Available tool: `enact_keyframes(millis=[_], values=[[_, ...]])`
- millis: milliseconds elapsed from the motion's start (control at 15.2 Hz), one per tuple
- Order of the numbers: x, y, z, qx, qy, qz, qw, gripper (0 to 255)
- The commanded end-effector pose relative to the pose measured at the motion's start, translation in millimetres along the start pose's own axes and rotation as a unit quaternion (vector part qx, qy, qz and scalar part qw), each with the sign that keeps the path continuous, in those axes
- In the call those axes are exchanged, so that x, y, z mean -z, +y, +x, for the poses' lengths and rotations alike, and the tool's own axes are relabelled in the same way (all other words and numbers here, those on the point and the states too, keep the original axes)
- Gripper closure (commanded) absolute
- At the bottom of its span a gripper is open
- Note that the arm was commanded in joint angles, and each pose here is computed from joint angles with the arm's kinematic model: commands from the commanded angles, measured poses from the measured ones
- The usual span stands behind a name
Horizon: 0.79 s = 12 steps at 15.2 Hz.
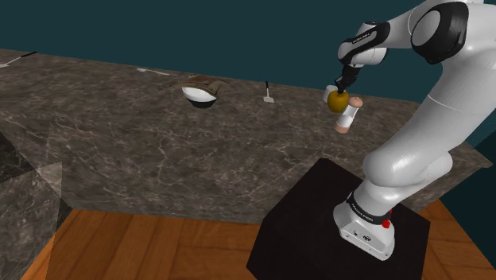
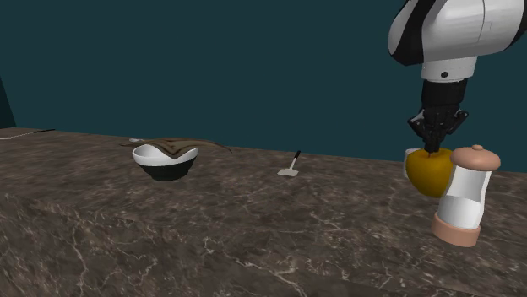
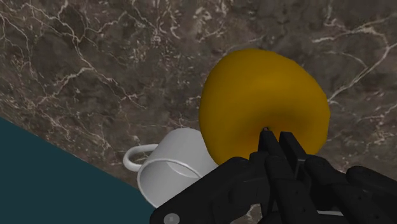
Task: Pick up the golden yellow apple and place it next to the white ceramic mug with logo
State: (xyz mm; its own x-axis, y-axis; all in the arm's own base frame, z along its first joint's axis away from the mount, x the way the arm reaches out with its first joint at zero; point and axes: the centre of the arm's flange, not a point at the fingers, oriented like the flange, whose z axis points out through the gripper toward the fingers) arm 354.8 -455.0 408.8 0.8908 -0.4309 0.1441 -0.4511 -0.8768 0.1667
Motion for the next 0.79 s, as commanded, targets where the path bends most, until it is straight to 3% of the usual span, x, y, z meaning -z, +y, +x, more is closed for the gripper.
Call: enact_keyframes(millis=[0, 66, 132, 462, 726], values=[[0, 0, 0, 0.0, 0.0, 0.0, 1.0, 255], [0, 0, 0, 0.0, 0.0, 0.0, 1.0, 255], [0, 0, 0, 0.0, 0.0, 0.0, 1.0, 0], [0, 0, 0, 0.0, 0.0, 0.0, 1.0, 0], [50, 0, 0, 0.0, 0.0, 0.0, 1.0, 0]])
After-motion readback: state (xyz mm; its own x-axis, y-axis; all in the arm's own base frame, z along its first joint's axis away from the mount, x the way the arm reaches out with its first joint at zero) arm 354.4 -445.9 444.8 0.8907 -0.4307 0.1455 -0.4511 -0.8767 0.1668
